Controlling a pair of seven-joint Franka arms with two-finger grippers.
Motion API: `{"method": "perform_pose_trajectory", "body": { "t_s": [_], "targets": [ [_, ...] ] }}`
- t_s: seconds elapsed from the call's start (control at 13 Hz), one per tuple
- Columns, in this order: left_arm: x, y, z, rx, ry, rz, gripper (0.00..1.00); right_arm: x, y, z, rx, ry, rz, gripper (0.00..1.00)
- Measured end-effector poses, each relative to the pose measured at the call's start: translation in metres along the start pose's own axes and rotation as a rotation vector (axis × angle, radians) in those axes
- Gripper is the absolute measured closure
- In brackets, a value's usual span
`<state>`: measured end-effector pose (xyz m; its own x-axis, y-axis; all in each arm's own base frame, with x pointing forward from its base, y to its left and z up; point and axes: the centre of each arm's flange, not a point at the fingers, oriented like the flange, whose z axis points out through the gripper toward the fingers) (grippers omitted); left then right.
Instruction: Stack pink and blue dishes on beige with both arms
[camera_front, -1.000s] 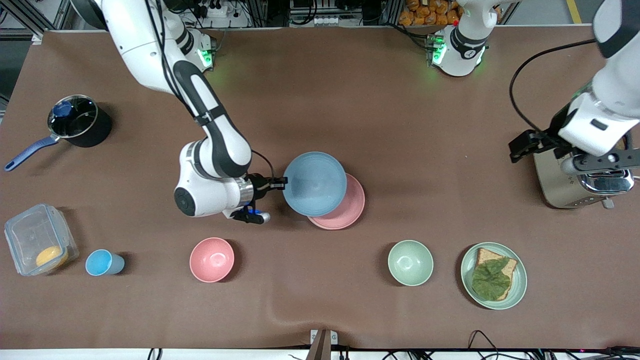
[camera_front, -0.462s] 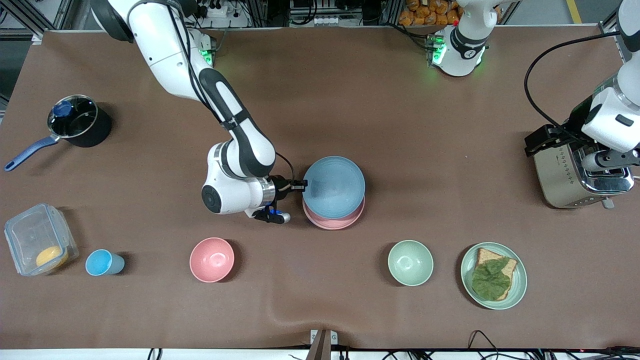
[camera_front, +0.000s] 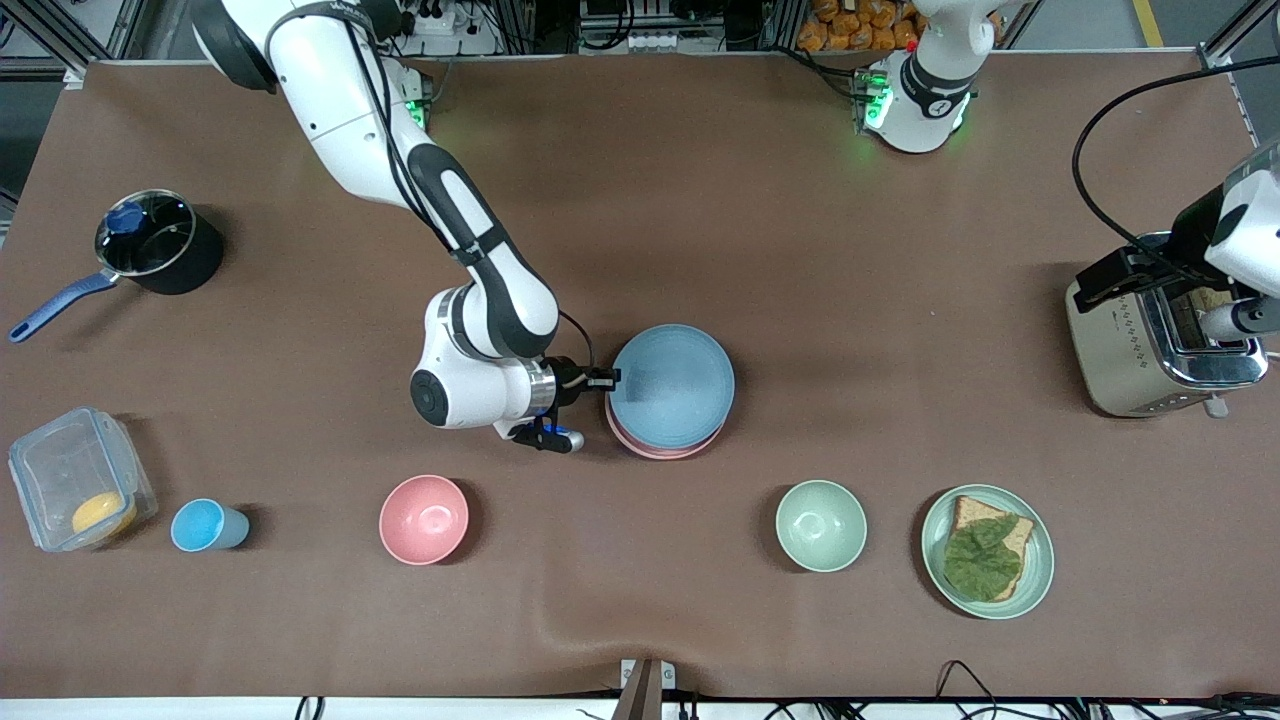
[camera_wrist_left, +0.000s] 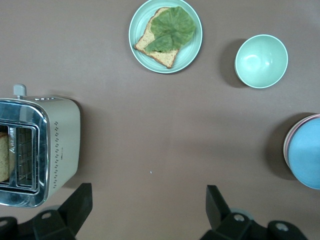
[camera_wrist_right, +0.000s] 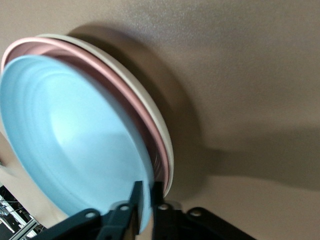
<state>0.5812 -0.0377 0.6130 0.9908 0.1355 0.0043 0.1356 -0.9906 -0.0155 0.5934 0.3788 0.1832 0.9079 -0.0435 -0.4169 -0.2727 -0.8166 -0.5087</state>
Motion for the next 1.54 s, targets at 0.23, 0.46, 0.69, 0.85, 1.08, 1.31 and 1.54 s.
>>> {"method": "perform_pose_trajectory", "body": {
  "t_s": [0.23,0.46,0.69,0.85,1.08,1.31,1.54],
  "targets": [
    [-0.006,-0.009,-0.004,0.020,-0.024,0.011,0.00,0.003,-0.004,-0.008,0.006,0.015,-0.006,0.44],
    [-0.010,-0.002,-0.001,-0.036,-0.059,0.014,0.00,0.011,0.001,-0.025,0.010,0.005,0.001,0.09],
    [-0.009,-0.002,-0.002,-0.040,-0.058,0.013,0.00,0.028,0.038,-0.093,-0.040,-0.075,0.021,0.00],
    [-0.008,-0.006,-0.006,-0.041,-0.049,0.007,0.00,0.037,0.073,-0.161,-0.114,-0.084,0.035,0.00],
    [-0.007,-0.010,-0.011,-0.043,-0.038,0.000,0.00,0.042,0.119,-0.253,-0.218,-0.015,0.045,0.00],
    [-0.006,-0.014,-0.016,-0.044,-0.027,-0.007,0.00,0.035,0.178,-0.333,-0.260,0.026,0.012,0.00],
    [-0.006,-0.014,-0.017,-0.044,-0.025,-0.008,0.00,0.026,0.219,-0.381,-0.288,0.056,-0.016,0.00]
  ]
}}
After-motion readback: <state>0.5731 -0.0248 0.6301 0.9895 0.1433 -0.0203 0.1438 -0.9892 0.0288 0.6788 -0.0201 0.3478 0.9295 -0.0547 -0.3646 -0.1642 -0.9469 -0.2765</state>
